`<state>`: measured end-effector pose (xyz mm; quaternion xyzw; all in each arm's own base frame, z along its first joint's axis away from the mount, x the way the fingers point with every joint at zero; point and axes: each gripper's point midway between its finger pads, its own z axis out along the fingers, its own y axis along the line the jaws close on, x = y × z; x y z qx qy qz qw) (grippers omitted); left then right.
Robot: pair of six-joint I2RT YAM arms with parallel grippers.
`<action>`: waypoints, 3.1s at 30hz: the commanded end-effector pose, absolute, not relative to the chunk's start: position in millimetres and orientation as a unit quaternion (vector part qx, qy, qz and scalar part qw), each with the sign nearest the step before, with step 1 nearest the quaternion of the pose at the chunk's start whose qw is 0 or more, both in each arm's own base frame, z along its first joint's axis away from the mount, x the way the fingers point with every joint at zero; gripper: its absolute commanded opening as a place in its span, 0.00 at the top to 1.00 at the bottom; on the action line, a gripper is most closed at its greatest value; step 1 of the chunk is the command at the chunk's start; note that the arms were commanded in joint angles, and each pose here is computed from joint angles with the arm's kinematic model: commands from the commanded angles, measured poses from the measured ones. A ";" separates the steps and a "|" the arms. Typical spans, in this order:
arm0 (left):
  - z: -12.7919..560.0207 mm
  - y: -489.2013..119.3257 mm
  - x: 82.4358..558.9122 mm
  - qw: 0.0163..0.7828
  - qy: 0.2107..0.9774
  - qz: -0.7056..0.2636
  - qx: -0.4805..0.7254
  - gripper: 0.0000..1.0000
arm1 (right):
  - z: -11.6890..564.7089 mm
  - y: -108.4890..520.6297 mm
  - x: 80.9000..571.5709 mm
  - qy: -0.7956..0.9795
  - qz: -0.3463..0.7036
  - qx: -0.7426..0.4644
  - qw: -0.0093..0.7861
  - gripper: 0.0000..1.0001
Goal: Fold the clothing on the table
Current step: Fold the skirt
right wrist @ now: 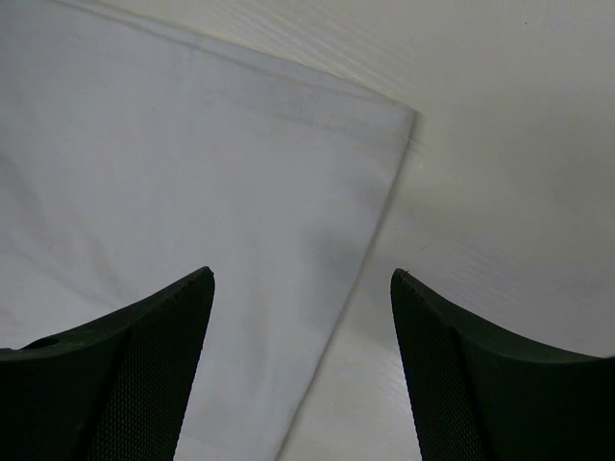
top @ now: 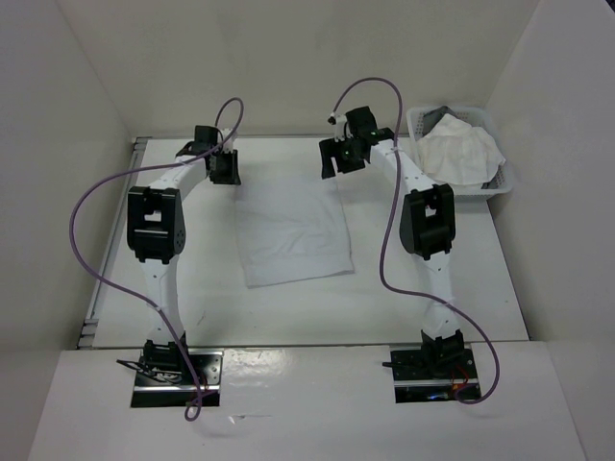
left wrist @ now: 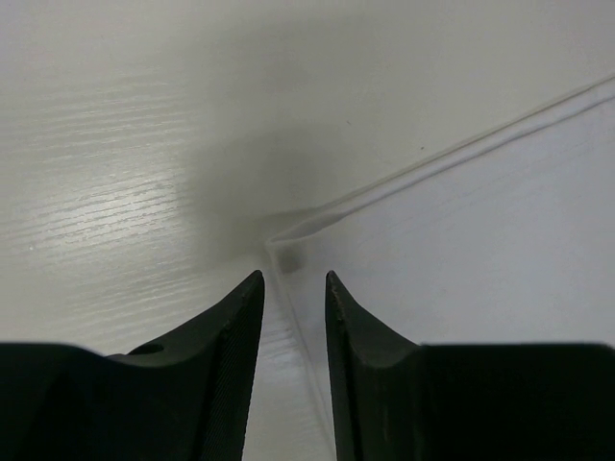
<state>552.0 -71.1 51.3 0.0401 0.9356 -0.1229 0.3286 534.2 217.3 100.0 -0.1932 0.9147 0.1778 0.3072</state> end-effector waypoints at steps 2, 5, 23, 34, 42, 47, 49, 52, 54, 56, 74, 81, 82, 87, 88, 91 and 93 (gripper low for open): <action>55.2 -77.4 563.0 0.345 0.929 -0.119 0.057 0.62 | 112.9 223.5 549.7 0.897 0.189 -0.209 0.342 0.22; 50.2 -77.3 562.4 0.340 0.931 -0.119 0.056 0.64 | 108.0 224.0 551.5 0.897 0.188 -0.209 0.341 0.22; 40.4 -72.3 562.8 0.333 0.935 -0.104 0.060 0.63 | 113.7 219.1 569.6 0.891 0.189 -0.207 0.358 0.22; 31.5 -84.5 566.0 0.313 0.937 -0.136 0.075 0.59 | 113.8 223.8 565.0 0.887 0.203 -0.217 0.352 0.22; 23.0 -90.3 556.7 0.293 0.939 -0.154 0.088 0.87 | 104.0 225.1 575.2 0.888 0.199 -0.216 0.353 0.22; 20.4 -94.7 550.9 0.288 0.940 -0.154 0.096 0.94 | 100.5 229.6 584.0 0.889 0.205 -0.213 0.349 0.22; 26.5 -99.8 551.2 0.293 0.939 -0.150 0.101 0.94 | 91.6 229.9 583.4 0.894 0.206 -0.208 0.340 0.24; 30.6 -110.4 550.3 0.297 0.937 -0.143 0.116 0.94 | 90.9 227.6 584.7 0.895 0.199 -0.206 0.341 0.24; 33.9 -118.4 551.2 0.300 0.935 -0.145 0.123 0.93 | 86.1 220.8 585.1 0.899 0.197 -0.200 0.337 0.24; 32.8 -131.2 546.3 0.295 0.934 -0.148 0.138 0.93 | 79.1 220.0 582.5 0.901 0.197 -0.200 0.332 0.25; 39.6 -134.8 545.1 0.302 0.933 -0.130 0.146 0.92 | 82.3 164.7 567.5 0.907 0.176 -0.171 0.343 0.25; 39.6 -134.8 545.1 0.302 0.933 -0.130 0.146 0.92 | 104.0 166.7 570.0 0.898 0.180 -0.174 0.362 0.25; 39.6 -134.8 545.1 0.302 0.933 -0.130 0.146 0.92 | 108.2 167.1 572.1 0.896 0.180 -0.175 0.367 0.25; 39.4 -133.3 545.6 0.302 0.934 -0.125 0.145 0.92 | 86.4 167.4 573.2 0.903 0.180 -0.173 0.348 0.26; 44.3 -133.4 546.2 0.306 0.932 -0.126 0.145 0.92 | 81.1 167.3 572.9 0.905 0.180 -0.172 0.344 0.28; 41.0 -133.0 543.8 0.302 0.934 -0.125 0.145 0.92 | 75.8 167.2 572.6 0.907 0.180 -0.172 0.340 0.30; 41.5 -132.6 541.2 0.301 0.934 -0.125 0.145 0.92 | 67.3 167.1 572.0 0.909 0.180 -0.171 0.335 0.31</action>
